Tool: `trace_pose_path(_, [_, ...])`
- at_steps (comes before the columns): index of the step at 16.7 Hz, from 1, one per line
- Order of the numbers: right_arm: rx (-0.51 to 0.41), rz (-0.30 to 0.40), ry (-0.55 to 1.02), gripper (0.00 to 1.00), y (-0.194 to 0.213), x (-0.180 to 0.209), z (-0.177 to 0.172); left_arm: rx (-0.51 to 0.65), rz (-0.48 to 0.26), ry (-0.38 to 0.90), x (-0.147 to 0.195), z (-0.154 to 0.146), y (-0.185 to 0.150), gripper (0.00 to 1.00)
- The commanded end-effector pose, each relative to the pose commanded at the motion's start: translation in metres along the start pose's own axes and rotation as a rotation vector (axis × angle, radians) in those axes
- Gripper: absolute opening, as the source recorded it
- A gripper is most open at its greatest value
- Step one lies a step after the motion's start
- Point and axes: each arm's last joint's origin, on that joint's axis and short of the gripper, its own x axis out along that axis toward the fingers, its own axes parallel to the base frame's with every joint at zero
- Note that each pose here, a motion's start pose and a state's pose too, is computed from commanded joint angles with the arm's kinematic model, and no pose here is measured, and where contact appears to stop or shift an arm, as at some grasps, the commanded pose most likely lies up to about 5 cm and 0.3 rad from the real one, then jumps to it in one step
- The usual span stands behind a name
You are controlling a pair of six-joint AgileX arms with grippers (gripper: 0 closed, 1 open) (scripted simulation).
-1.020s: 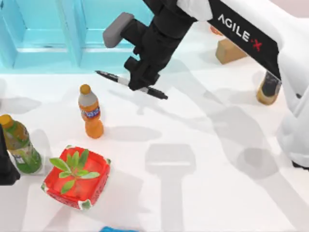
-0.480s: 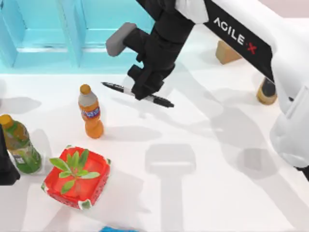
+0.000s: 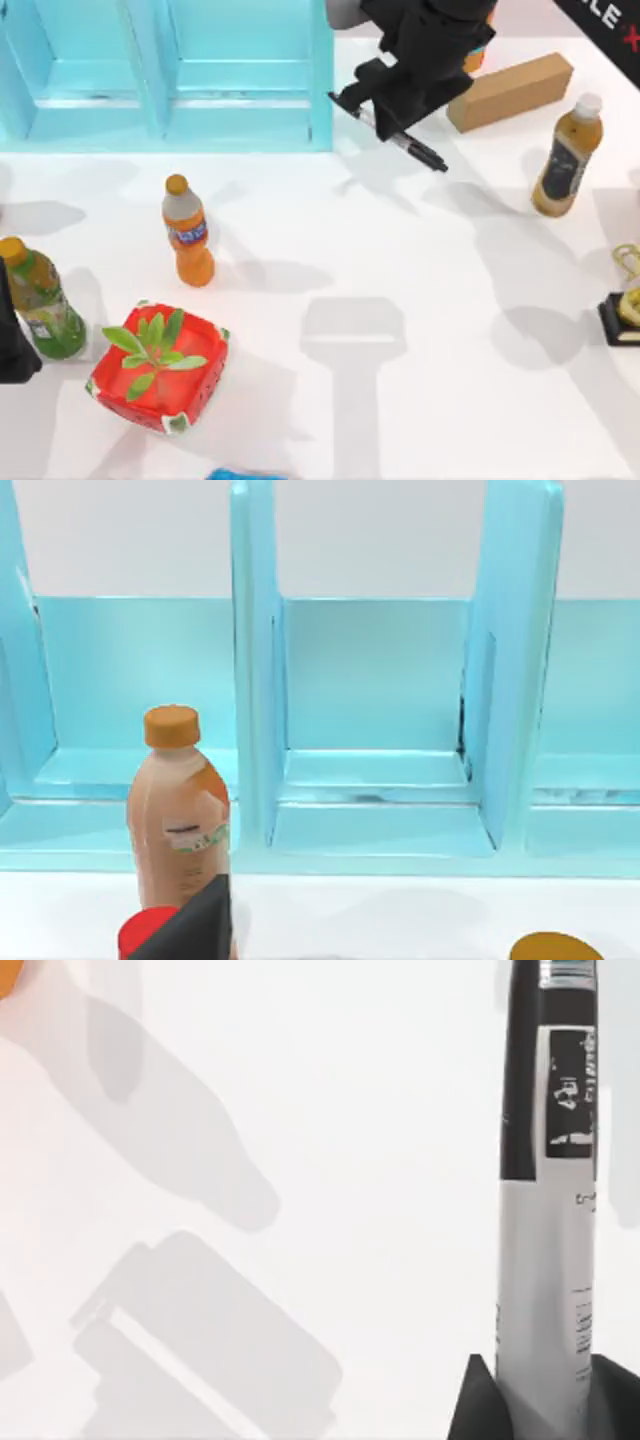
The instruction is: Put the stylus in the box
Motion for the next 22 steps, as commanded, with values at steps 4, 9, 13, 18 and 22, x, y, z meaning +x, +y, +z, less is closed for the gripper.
trace_pose_path(4, [0.519, -0.167, -0.005, 0.0, -0.065, -0.052, -0.038, 0.0, 0.0, 0.0, 0.0, 0.0, 0.0, 1.0])
trace_pose_path(9, [1.261, -0.39, 0.023, 0.0, -0.152, -0.083, -0.108, 0.0, 0.0, 0.0, 0.0, 0.0, 0.0, 1.0])
trace_pose_path(13, [1.771, -0.598, 0.106, 0.0, -0.215, -0.076, -0.174, 0.0, 0.0, 0.0, 0.0, 0.0, 0.0, 1.0])
trace_pose_path(18, [2.099, -0.818, 0.232, 0.0, -0.26, -0.058, -0.24, 0.0, 0.0, 0.0, 0.0, 0.0, 0.0, 1.0])
trace_pose_path(22, [2.126, -0.844, 0.251, 0.0, -0.265, -0.056, -0.248, 0.0, 0.0, 0.0, 0.0, 0.0, 0.0, 1.0])
